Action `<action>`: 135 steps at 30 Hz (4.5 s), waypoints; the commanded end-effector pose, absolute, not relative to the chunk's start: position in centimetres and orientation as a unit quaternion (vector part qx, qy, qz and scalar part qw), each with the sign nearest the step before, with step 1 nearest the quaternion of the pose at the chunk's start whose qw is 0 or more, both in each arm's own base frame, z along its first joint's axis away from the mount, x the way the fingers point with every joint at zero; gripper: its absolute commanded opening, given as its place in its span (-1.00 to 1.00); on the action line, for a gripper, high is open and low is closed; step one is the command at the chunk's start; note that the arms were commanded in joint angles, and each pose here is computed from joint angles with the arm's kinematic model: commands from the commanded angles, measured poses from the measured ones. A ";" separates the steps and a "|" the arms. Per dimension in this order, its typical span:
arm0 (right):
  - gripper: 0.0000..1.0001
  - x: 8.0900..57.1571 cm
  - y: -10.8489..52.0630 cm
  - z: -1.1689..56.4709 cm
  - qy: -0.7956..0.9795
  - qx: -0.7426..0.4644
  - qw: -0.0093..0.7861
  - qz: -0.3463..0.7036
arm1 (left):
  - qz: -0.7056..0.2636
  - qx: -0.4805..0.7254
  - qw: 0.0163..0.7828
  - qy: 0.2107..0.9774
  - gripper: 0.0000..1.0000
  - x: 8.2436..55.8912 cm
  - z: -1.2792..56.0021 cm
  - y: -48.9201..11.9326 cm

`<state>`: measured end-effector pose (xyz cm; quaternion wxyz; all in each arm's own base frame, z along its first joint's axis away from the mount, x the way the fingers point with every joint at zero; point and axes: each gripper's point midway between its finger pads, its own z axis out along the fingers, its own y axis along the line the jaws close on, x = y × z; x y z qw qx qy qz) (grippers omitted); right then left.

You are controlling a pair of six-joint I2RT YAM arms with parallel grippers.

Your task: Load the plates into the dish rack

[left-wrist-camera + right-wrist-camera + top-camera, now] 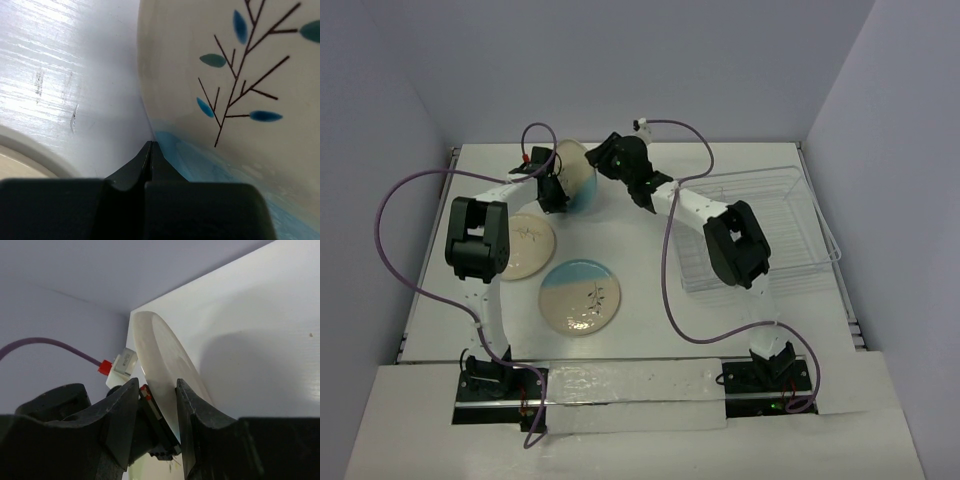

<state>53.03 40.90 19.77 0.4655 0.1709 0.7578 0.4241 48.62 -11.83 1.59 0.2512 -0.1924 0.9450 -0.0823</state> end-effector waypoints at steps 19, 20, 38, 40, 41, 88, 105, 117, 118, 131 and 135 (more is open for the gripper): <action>-0.98 52.0 42.1 16.3 0.800 0.117 0.462 0.365 | -0.067 -0.183 0.195 0.961 -1.00 45.0 -0.9 -12.0; -1.00 52.1 42.0 16.5 0.798 0.122 0.465 0.364 | -0.070 -0.182 0.197 0.961 -0.99 45.0 -0.7 -12.1; -1.00 49.7 34.2 37.6 0.679 -0.035 0.651 0.337 | -0.158 -0.178 0.444 0.864 0.61 45.8 23.3 -11.5; -1.00 48.3 30.6 41.4 0.662 -0.038 0.689 0.294 | -0.163 -0.178 0.442 0.864 0.68 44.5 22.6 -11.4; -1.00 47.7 29.8 42.2 0.657 -0.047 0.698 0.280 | -0.159 -0.181 0.446 0.862 0.69 44.4 22.9 -11.2; -1.00 44.3 9.8 33.7 0.586 -0.709 0.352 -0.173 | -0.045 -0.174 0.478 0.860 0.82 46.7 21.4 -8.5; -1.00 43.5 10.4 26.1 0.590 -0.758 0.240 -0.143 | -0.038 -0.172 0.471 0.864 0.82 47.0 20.3 -8.4; -1.00 45.3 10.9 23.2 0.600 -0.756 0.220 -0.141 | -0.036 -0.169 0.461 0.870 0.82 47.6 19.3 -8.7; -1.00 45.4 10.9 23.0 0.601 -0.756 0.218 -0.140 | -0.036 -0.169 0.461 0.870 0.82 47.7 19.3 -8.7; -0.97 46.1 11.1 20.7 0.609 -0.756 0.203 -0.129 | -0.040 -0.160 0.455 0.875 0.82 48.1 18.9 -9.2; -0.93 46.7 11.3 19.7 0.614 -0.753 0.200 -0.126 | -0.044 -0.157 0.454 0.876 0.82 48.3 18.9 -9.5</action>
